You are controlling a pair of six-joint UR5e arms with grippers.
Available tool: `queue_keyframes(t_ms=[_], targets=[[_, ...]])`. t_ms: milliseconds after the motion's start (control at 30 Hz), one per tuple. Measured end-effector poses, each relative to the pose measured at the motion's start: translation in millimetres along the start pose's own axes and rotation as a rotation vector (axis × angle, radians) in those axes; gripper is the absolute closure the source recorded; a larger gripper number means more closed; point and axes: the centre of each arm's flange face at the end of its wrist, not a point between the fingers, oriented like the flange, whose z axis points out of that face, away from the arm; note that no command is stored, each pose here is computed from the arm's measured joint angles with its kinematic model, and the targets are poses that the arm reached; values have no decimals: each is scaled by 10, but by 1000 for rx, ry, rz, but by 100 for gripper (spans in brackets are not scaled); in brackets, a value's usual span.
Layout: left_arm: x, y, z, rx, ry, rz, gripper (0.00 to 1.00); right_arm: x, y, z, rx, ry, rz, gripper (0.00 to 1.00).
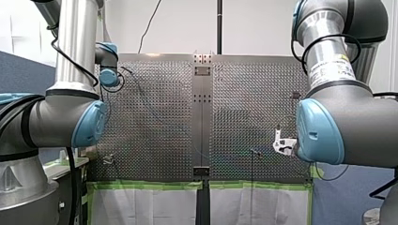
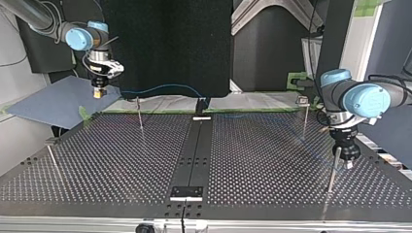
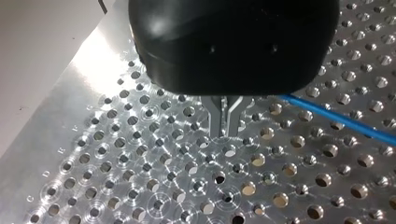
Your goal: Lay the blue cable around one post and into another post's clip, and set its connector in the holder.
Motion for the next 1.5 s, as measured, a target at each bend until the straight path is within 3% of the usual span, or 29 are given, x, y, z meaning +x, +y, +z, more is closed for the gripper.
queue_keyframes(t_ms=[233, 600, 1000, 1067, 1100, 1167, 1200, 1267, 1300, 1367, 1400, 1467, 1500], targets=[[0, -3, -2, -1, 3, 5, 93, -222, -3, 24, 20, -32, -20, 97], [4, -11, -8, -2, 6, 9, 93, -367, 159, -13, -59, -69, -11, 97], [16, -30, -17, 1, 10, 8, 89, -380, 226, -18, -73, -74, -5, 97], [17, -35, -19, 2, 10, 7, 80, -381, 224, -18, -72, -74, -4, 97], [17, -36, -19, 2, 10, 6, 80, -380, 223, -18, -72, -74, -4, 97], [19, -39, -21, 3, 11, 4, 62, -381, 222, -18, -72, -74, -4, 97], [20, -40, -21, 3, 10, 3, 62, -382, 222, -18, -72, -74, -5, 97], [20, -40, -20, 3, 10, 0, 44, -382, 221, -18, -71, -74, -5, 97], [19, -40, -20, 3, 10, -2, 44, -383, 220, -19, -71, -75, -5, 97], [20, -36, -21, 0, 10, -11, 26, -383, 217, -20, -71, -76, -5, 97], [18, -33, -21, -3, 8, -17, 26, -384, 215, -21, -71, -77, -5, 97], [15, -25, -21, -11, 5, -30, 9, -385, 211, -21, -70, -78, -5, 97], [14, -23, -20, -13, 4, -36, 9, -385, 208, -22, -69, -78, -5, 97]])
